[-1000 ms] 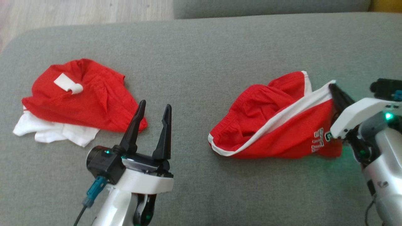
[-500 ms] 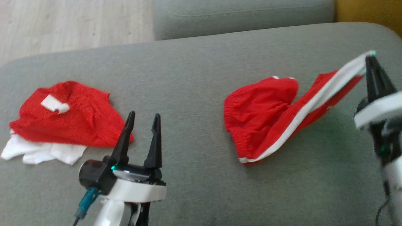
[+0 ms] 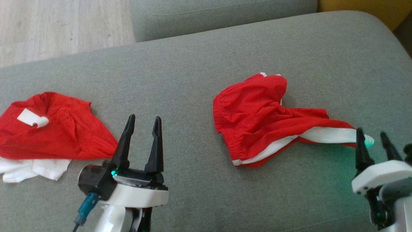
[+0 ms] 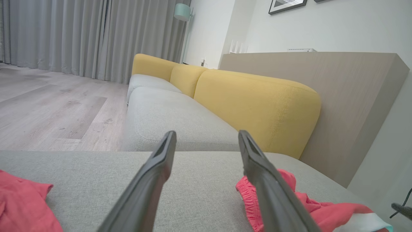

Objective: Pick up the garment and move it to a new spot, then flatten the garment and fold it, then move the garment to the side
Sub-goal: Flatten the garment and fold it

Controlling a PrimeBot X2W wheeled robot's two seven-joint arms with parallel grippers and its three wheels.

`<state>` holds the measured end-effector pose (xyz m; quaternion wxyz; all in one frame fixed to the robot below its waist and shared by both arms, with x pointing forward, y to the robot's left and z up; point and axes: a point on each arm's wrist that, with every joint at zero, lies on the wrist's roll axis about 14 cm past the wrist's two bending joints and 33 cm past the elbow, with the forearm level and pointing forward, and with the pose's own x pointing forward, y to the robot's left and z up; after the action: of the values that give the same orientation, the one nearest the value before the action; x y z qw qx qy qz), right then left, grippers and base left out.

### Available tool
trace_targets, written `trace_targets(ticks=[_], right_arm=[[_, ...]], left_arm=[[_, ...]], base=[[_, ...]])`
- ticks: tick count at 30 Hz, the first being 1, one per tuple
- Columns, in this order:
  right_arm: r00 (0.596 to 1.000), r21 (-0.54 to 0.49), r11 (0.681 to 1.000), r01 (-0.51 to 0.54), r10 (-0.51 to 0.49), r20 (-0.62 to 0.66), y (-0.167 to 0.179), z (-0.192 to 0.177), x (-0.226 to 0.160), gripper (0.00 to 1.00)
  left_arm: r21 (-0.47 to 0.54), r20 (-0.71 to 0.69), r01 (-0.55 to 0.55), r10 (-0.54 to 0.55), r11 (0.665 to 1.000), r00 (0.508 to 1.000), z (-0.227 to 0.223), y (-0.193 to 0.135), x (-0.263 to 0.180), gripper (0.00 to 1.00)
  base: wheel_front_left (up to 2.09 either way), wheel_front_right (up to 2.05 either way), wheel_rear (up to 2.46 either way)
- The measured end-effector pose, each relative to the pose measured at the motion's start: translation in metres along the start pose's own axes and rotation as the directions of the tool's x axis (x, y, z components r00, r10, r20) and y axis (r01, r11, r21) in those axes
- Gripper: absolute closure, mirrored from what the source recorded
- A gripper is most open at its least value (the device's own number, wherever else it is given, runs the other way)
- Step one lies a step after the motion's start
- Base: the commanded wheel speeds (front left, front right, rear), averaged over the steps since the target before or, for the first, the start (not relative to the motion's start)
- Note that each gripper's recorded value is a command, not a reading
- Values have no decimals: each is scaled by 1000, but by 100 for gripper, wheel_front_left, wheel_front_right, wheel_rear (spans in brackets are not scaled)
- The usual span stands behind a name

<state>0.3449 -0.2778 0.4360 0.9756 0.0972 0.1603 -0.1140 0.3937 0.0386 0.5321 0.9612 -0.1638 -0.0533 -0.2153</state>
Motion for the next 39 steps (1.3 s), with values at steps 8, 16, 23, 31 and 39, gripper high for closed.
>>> trace_targets(ticks=[8,16,23,31,39], right_arm=[[943,-59,990,-132,143,302,52,73,3,0],[890,-69,961,-267,273,364,98,80,1,0],[919,-98,947,-305,320,230,115,59,28,0],[948,-96,944,-314,307,-86,136,28,90,0],[888,-115,940,-321,257,-380,141,-25,117,0]], left_arm=[[5,8,-6,6,1000,1000,4,3,-1,0],[22,34,-44,43,999,998,14,14,-9,0],[28,32,-95,94,995,995,15,29,-18,0],[23,10,-118,118,993,993,7,39,-18,0],[15,11,-162,162,987,987,8,51,-21,0]], base=[[0,0,0],[0,0,0],[0,0,0],[0,0,0],[0,0,0]])
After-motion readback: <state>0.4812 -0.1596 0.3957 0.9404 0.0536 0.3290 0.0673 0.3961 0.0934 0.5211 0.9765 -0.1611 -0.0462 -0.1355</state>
